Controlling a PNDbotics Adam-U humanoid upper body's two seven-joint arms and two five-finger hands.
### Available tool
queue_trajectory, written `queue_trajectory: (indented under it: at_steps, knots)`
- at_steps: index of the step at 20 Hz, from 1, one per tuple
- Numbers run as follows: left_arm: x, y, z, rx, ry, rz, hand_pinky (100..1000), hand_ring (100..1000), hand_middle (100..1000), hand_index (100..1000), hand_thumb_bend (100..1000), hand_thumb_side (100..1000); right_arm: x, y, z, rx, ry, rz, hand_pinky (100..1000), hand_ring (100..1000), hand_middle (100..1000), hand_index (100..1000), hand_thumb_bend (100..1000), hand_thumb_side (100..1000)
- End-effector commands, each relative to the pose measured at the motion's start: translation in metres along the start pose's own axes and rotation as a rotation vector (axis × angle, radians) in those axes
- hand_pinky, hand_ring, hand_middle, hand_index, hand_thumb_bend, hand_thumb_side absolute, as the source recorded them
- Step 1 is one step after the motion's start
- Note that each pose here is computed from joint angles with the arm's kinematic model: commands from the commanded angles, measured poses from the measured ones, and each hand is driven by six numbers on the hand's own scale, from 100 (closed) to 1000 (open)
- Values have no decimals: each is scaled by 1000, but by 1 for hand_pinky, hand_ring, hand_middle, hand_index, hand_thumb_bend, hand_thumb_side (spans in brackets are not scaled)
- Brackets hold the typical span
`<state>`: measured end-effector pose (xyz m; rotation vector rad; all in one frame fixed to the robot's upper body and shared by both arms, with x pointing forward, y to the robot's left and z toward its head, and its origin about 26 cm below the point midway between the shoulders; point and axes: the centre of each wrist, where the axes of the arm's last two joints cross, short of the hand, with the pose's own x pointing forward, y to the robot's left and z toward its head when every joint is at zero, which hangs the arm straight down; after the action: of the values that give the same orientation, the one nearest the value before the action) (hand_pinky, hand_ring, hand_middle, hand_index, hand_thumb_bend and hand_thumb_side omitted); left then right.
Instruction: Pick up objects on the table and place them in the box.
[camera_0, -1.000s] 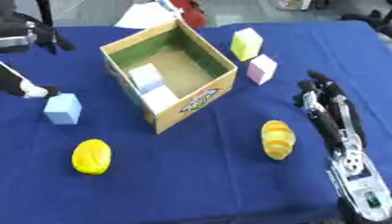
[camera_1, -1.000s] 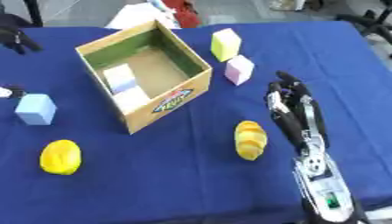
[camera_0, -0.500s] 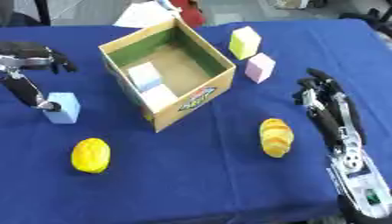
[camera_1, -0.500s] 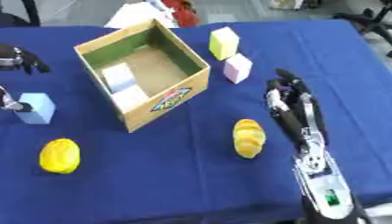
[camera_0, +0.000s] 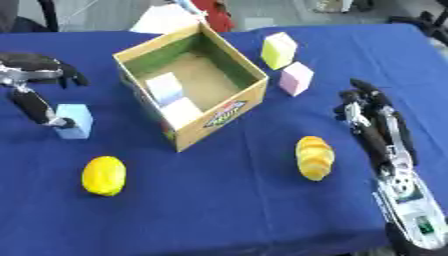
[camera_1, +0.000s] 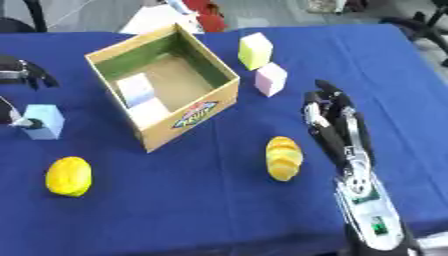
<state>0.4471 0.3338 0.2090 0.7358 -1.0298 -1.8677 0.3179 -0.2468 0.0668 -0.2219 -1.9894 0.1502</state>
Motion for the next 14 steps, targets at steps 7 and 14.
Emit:
queue_trajectory:
  at_steps: [7,14]
  knots:
    - [-10,2,20,-99,-37,6,808,772,815,913,503,368,4,-6,-3,-3,-18,18,578,586,665,858,100,569]
    - [-13,-1,25,-102,-50,44,815,779,825,916,507,431,3,-6,-3,-4,-15,18,578,586,664,858,100,569]
